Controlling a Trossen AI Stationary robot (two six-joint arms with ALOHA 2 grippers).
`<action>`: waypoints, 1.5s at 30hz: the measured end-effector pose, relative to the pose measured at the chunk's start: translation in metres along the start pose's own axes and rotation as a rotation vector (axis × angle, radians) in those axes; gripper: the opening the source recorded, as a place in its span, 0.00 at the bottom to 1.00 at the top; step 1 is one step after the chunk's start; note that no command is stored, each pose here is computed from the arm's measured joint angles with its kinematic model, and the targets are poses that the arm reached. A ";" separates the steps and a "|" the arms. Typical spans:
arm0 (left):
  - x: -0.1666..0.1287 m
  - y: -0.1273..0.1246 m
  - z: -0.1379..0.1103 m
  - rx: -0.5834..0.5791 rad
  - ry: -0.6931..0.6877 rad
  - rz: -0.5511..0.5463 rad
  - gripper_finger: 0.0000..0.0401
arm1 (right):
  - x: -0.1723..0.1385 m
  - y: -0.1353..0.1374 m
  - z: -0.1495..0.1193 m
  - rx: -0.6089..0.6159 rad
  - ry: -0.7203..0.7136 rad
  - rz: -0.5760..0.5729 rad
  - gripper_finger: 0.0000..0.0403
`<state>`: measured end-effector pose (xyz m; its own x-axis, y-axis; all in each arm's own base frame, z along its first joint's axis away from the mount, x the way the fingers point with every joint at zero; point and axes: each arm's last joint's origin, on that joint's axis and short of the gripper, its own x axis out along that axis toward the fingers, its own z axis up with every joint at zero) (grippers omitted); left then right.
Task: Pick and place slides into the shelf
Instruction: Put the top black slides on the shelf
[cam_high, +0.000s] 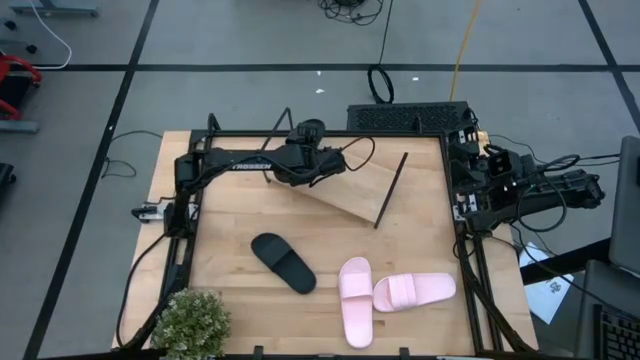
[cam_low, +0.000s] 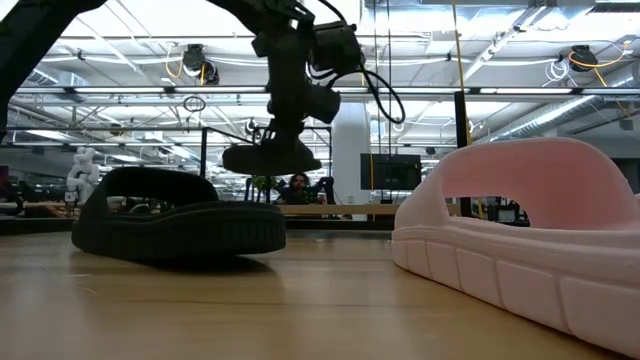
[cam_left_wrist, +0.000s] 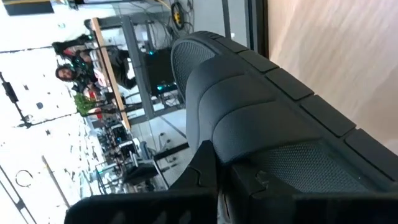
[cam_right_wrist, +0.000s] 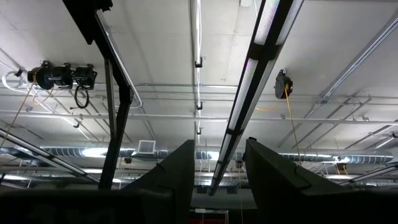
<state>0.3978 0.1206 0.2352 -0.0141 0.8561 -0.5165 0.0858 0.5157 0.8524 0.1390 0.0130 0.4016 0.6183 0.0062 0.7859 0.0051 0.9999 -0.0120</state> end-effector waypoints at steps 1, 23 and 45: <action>0.001 0.000 -0.001 -0.003 0.004 -0.002 0.00 | 0.000 0.000 0.000 0.000 -0.001 0.000 0.32; 0.011 0.003 -0.008 -0.034 0.033 -0.060 0.00 | 0.000 0.000 0.000 0.022 -0.005 0.000 0.32; 0.023 -0.026 -0.013 0.028 0.059 -0.057 0.00 | 0.000 0.000 0.000 0.004 -0.004 0.000 0.32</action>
<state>0.3818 0.1277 0.2022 -0.0787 0.8263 -0.5577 0.1106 0.5633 0.8188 0.1387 0.0130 0.4018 0.6148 0.0059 0.7887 0.0025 1.0000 -0.0094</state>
